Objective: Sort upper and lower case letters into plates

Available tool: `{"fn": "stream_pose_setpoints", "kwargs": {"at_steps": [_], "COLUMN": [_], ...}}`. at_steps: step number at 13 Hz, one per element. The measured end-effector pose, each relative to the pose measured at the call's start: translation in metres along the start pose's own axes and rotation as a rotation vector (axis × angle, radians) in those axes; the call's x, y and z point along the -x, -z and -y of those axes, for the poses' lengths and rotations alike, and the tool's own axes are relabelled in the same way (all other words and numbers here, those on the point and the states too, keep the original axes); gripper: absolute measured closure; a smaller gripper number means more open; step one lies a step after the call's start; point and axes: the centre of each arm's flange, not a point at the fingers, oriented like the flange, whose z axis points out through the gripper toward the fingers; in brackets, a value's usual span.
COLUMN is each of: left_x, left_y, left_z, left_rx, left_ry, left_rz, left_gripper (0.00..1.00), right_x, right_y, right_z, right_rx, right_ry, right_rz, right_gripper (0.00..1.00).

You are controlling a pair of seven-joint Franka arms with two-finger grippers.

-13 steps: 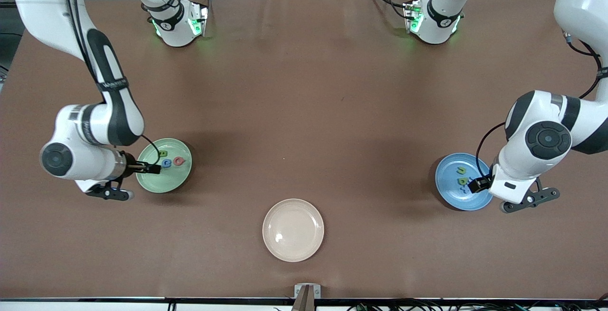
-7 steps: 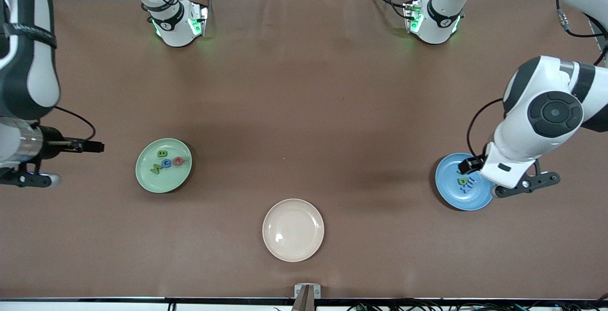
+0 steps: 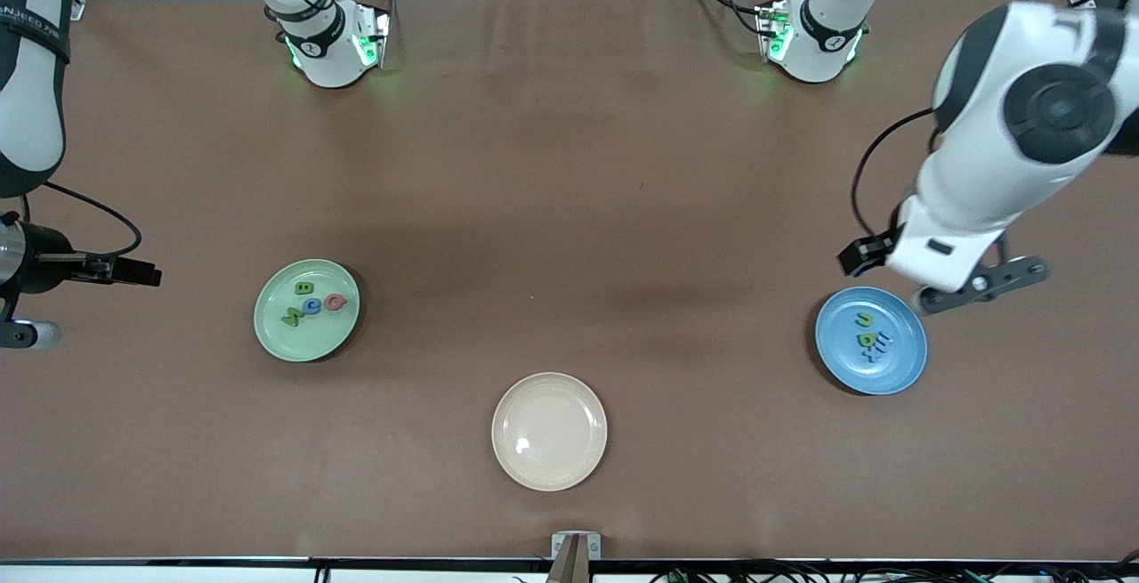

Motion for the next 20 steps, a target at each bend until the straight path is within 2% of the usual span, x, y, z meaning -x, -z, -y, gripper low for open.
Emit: {"fn": "stream_pose_setpoints", "kwargs": {"at_steps": [2,4,6,9,12,16,20], "left_x": [-0.01,-0.017,-0.02,-0.02,-0.02,0.004,0.013], "left_y": [0.008,0.01,0.01,0.01,0.025,0.07,0.083], "left_z": [0.044,0.069,0.079,0.08,0.104,0.136,0.141], "left_rx": [-0.004,-0.009,-0.015,-0.024,0.046,0.146,0.153], "left_ry": [0.016,-0.042,-0.111,-0.139,-0.139,-0.11,-0.166], "left_rz": [0.002,-0.002,-0.004,-0.005,-0.012,-0.049,-0.075], "left_gripper": [0.0,0.01,0.01,0.0,0.0,0.0,0.0], "right_x": [0.0,0.001,0.002,0.016,0.044,0.082,0.11], "right_y": [0.0,-0.001,0.0,0.007,0.023,0.039,0.056], "right_z": [0.003,0.004,0.006,0.008,0.005,0.002,0.0], "right_rx": [-0.001,-0.003,-0.004,-0.008,-0.016,-0.026,-0.032], "right_ry": [0.004,0.006,0.01,0.015,0.016,0.017,0.018], "right_rz": [0.002,0.007,0.015,0.008,-0.007,-0.043,-0.071], "right_gripper": [0.0,0.0,0.0,0.0,0.0,0.0,0.0]}}
